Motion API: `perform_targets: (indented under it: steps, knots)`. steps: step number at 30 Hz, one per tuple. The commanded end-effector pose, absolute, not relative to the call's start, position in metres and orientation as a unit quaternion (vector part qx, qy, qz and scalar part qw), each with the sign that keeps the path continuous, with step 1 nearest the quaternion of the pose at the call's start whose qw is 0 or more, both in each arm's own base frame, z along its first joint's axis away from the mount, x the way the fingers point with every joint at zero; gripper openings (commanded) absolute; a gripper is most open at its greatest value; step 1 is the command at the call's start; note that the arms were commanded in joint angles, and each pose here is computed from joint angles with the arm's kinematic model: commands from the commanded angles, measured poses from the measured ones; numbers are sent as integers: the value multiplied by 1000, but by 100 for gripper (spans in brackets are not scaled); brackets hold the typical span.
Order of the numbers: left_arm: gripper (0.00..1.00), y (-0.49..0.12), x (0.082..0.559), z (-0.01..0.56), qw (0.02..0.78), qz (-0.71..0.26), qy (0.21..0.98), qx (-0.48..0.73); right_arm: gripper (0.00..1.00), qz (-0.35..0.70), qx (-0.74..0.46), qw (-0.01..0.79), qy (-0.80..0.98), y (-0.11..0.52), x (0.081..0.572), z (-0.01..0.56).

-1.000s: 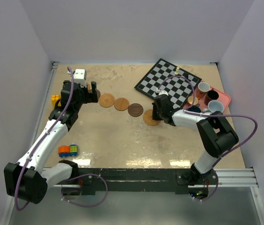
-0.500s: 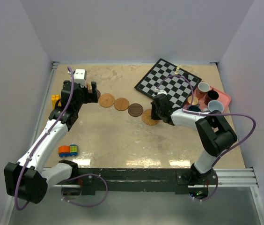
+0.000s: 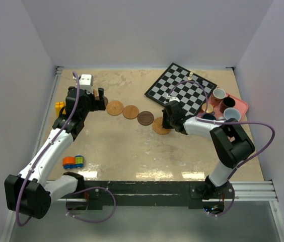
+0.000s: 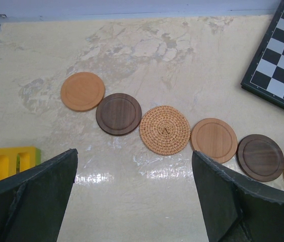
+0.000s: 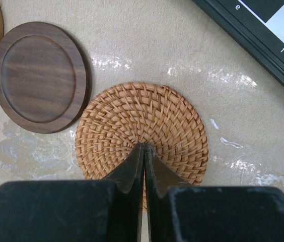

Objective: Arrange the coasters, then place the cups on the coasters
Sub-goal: Move the coaster to the center of the board.

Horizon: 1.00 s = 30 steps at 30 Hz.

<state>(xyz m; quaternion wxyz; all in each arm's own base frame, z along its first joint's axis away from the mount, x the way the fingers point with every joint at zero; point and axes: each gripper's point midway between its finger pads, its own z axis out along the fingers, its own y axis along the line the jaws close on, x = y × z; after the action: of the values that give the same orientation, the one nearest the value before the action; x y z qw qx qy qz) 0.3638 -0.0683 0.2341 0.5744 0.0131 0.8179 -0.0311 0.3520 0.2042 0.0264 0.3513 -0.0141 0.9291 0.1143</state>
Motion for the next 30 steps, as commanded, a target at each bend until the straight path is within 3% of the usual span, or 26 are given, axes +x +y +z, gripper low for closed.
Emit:
perform_targets:
  steps: [1, 9, 19, 30]
  knots:
    - [100, -67, 369, 243, 589, -34, 807, 5, 6, 104, -11, 343, 934, 205, 350, 22]
    - [100, -67, 369, 243, 589, -34, 808, 5, 10, 93, -10, 348, 933, 200, 351, 26]
    - [100, -66, 368, 242, 589, -33, 808, 6, 30, 93, -11, 361, 928, 199, 354, 38]
    - [100, -66, 369, 243, 589, -33, 807, 5, 33, 107, -20, 375, 921, 205, 359, 54]
